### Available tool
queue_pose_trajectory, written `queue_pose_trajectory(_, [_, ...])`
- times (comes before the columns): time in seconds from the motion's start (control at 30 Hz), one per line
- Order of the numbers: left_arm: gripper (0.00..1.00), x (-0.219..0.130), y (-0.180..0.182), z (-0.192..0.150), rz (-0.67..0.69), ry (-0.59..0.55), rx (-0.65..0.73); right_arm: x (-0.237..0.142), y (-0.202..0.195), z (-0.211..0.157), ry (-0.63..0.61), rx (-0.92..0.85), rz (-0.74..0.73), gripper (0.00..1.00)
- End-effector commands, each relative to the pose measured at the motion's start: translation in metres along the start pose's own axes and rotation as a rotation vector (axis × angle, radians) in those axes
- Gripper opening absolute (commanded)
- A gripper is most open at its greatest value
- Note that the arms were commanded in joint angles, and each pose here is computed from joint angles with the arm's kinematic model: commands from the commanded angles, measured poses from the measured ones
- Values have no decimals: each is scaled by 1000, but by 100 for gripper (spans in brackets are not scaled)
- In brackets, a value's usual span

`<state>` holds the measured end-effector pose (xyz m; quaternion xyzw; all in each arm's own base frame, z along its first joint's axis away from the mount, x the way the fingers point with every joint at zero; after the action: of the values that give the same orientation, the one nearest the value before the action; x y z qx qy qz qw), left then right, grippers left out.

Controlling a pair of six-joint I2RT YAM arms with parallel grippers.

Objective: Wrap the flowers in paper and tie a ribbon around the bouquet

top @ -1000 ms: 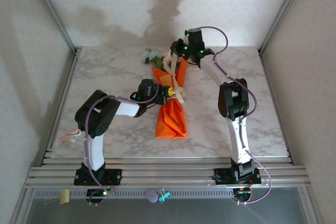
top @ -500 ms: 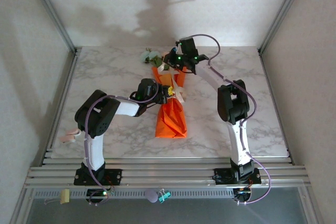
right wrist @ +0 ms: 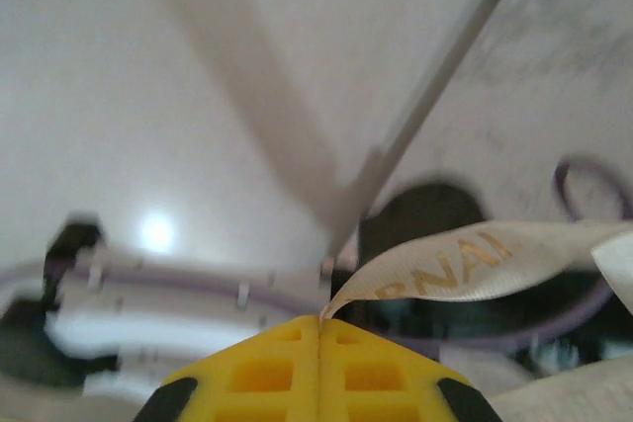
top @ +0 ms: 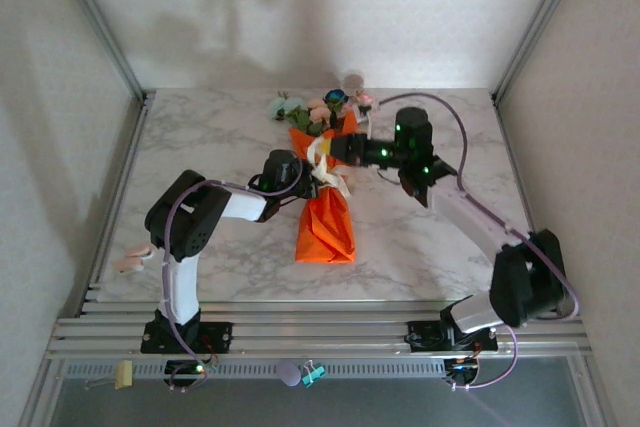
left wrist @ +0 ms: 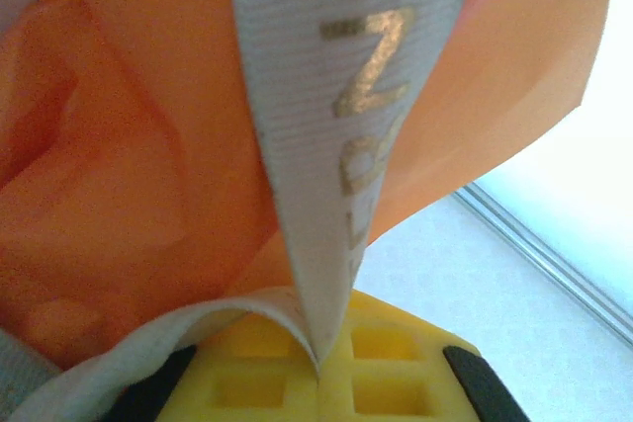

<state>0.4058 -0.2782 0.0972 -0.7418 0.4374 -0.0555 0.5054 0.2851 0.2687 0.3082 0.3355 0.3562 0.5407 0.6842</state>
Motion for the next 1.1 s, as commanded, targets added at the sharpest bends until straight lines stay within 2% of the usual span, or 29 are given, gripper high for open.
queue_pose_trajectory(0.0, [0, 3, 5, 10, 18, -13, 8, -17, 2, -50, 142, -20, 11, 0])
queue_pose_trajectory(0.1, [0, 4, 5, 12, 24, -16, 10, -32, -6, -77, 207, -7, -91, 0])
queue_pose_trajectory(0.2, [0, 3, 3, 13, 25, -22, 12, -47, -27, -97, 288, 6, -282, 0])
queue_pose_trajectory(0.4, [0, 6, -1, 12, 21, -21, 17, -70, -62, -113, 432, -81, -616, 0])
queue_pose_trajectory(0.53, [0, 7, -1, 12, 26, -18, 19, -62, -70, -112, 486, -157, -659, 0])
queue_pose_trajectory(0.7, [0, 8, -1, 12, 26, -12, 19, -40, -69, -82, 435, -292, -661, 0])
queue_pose_trajectory(0.83, [0, 8, -2, 11, 26, -7, 21, -25, -91, -62, 416, -266, -729, 0])
queue_pose_trajectory(0.97, [0, 8, -4, 10, 26, -6, 25, -34, -134, -77, 478, -200, -884, 0])
queue_pose_trajectory(1.07, [0, 8, -5, 9, 27, -6, 31, -50, -150, -91, 479, -211, -968, 0])
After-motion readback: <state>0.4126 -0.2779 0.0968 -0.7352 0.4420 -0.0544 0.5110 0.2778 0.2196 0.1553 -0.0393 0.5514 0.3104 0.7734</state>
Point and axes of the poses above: each hand's point on the last joint's axis, 136 mm out from that joint toward the fingers, its own x axis out along the fingers, its own y axis along the line the jaws close on, z = x × y, the point moved 4 cm from there along -x, back along the fingers, and after that the axes turned 4 degrees about x, right-handed, at the moved point
